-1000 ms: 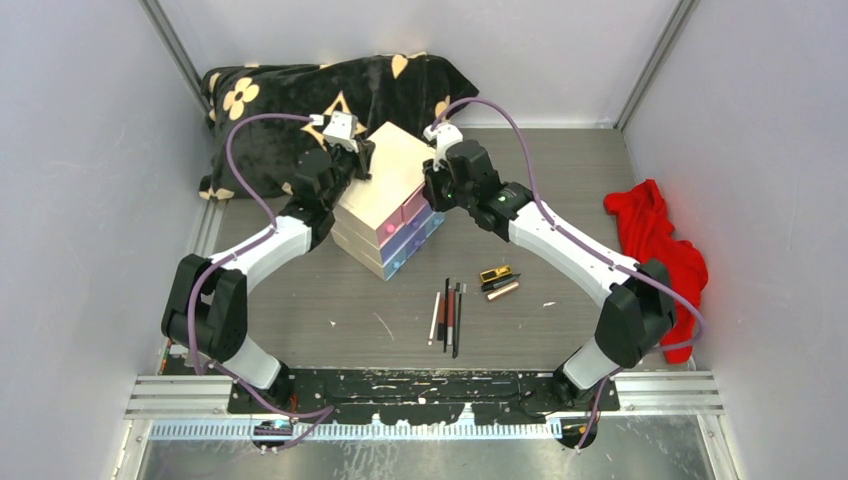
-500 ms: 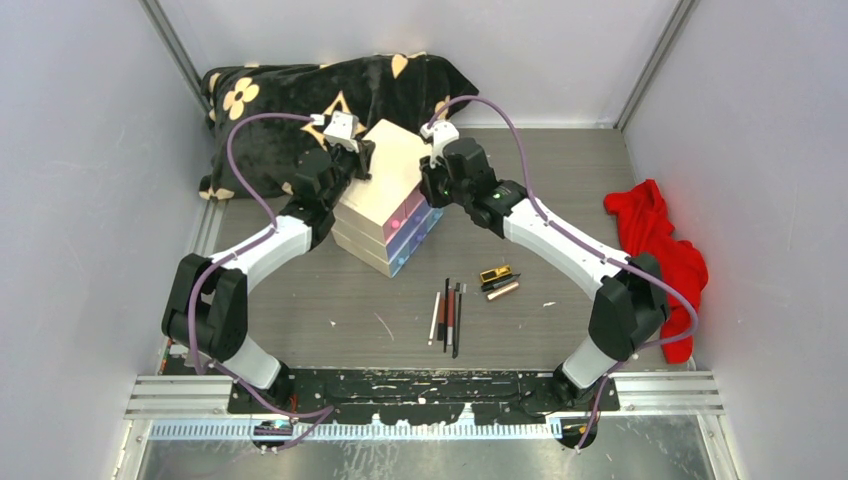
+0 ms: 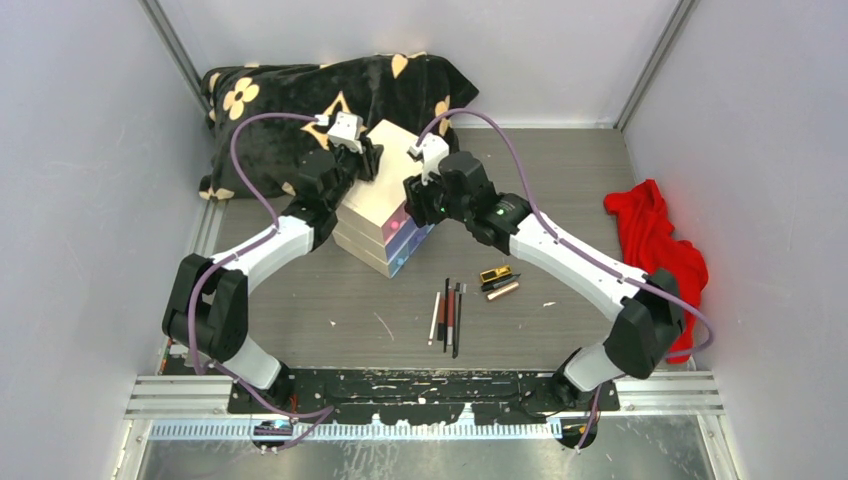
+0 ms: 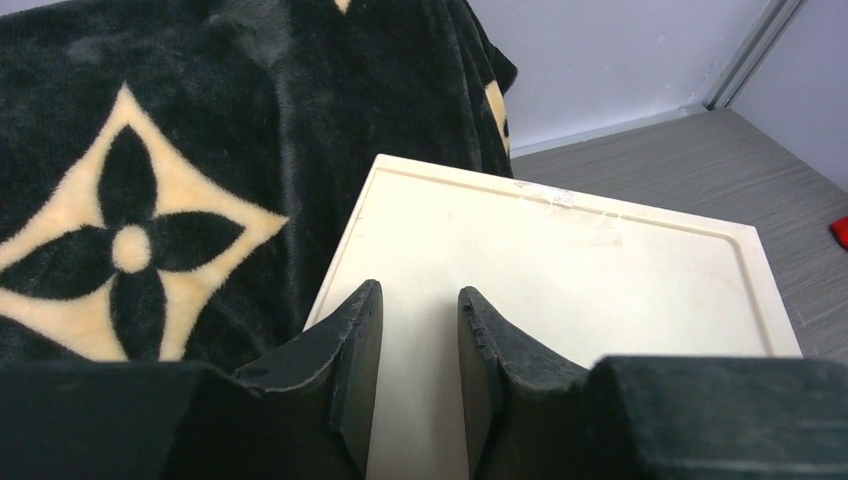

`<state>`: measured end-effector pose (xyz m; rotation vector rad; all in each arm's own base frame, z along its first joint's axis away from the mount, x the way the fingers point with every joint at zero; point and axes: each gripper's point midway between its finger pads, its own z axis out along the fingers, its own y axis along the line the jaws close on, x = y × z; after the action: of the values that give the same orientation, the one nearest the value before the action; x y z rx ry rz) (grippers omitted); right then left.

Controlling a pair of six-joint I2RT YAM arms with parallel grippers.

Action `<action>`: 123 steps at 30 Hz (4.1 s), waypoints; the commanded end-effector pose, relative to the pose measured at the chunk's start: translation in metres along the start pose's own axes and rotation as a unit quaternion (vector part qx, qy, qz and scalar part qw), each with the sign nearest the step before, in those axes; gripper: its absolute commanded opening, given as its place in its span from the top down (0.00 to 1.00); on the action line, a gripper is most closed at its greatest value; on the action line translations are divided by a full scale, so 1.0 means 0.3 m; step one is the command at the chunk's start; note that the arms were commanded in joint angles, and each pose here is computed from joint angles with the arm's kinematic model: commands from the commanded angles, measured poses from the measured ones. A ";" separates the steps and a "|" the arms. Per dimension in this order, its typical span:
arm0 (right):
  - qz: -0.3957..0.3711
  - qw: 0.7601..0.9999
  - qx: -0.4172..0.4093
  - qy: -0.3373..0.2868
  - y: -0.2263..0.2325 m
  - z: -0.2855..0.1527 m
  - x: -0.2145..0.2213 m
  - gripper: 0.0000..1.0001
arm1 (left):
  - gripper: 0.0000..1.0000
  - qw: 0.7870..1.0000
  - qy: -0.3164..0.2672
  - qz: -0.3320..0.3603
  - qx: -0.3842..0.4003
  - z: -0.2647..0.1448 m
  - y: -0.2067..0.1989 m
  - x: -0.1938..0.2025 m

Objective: Organize the makeup
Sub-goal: Open the drawer in the storage box.

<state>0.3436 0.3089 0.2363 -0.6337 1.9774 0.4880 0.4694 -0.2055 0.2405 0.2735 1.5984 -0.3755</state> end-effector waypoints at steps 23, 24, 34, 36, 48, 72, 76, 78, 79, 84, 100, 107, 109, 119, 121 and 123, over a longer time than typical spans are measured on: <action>-0.047 0.993 -0.109 0.019 0.162 -0.065 -0.020 0.42 | 0.58 0.940 0.339 -0.029 -0.038 -0.243 0.038 0.685; -0.047 0.993 -0.108 0.019 0.162 -0.058 -0.019 0.41 | 0.58 0.939 0.342 -0.029 -0.039 -0.245 0.038 0.690; -0.046 0.990 -0.131 0.008 0.205 -0.027 -0.052 0.41 | 0.54 0.938 0.342 -0.028 -0.041 -0.245 0.042 0.692; -0.046 0.990 -0.135 0.012 0.216 -0.015 -0.048 0.41 | 0.54 0.939 0.341 -0.028 -0.042 -0.244 0.042 0.689; -0.045 0.991 -0.125 0.019 0.227 0.018 -0.030 0.47 | 0.54 0.939 0.339 -0.026 -0.043 -0.248 0.045 0.683; -0.045 0.995 -0.070 0.049 0.155 -0.029 0.039 0.92 | 0.53 0.937 0.345 -0.021 -0.059 -0.245 0.065 0.693; -0.046 0.995 -0.062 0.060 0.137 -0.063 0.079 0.92 | 0.53 0.935 0.348 -0.027 -0.058 -0.242 0.059 0.704; -0.046 0.995 -0.058 0.066 0.130 -0.074 0.098 0.92 | 0.53 0.935 0.349 -0.027 -0.058 -0.242 0.060 0.708; -0.047 0.995 -0.058 0.068 0.128 -0.079 0.106 0.92 | 0.53 0.935 0.349 -0.027 -0.059 -0.242 0.060 0.708; -0.049 0.995 -0.053 0.075 0.117 -0.098 0.131 0.92 | 0.52 0.935 0.349 -0.025 -0.062 -0.244 0.065 0.707; -0.048 0.997 -0.002 0.068 0.044 -0.201 0.158 0.92 | 0.52 0.935 0.349 -0.023 -0.064 -0.250 0.067 0.708; -0.043 0.996 0.032 0.066 -0.004 -0.264 0.188 0.92 | 0.52 0.935 0.348 -0.023 -0.063 -0.248 0.067 0.703; -0.042 0.996 0.042 0.065 -0.019 -0.284 0.194 0.92 | 0.53 0.935 0.349 -0.023 -0.062 -0.249 0.067 0.705; -0.041 0.994 0.075 0.066 -0.066 -0.337 0.233 0.92 | 0.53 0.935 0.349 -0.022 -0.062 -0.250 0.067 0.707; -0.041 0.994 0.084 0.064 -0.078 -0.344 0.234 0.92 | 0.52 0.935 0.348 -0.022 -0.062 -0.249 0.066 0.705; -0.041 0.994 0.084 0.064 -0.078 -0.345 0.239 0.90 | 0.53 0.935 0.349 -0.022 -0.062 -0.249 0.066 0.706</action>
<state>0.2501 0.2433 0.2108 -0.7420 2.0842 0.3697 0.4722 -0.2128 0.2393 0.2938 1.6045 -0.3572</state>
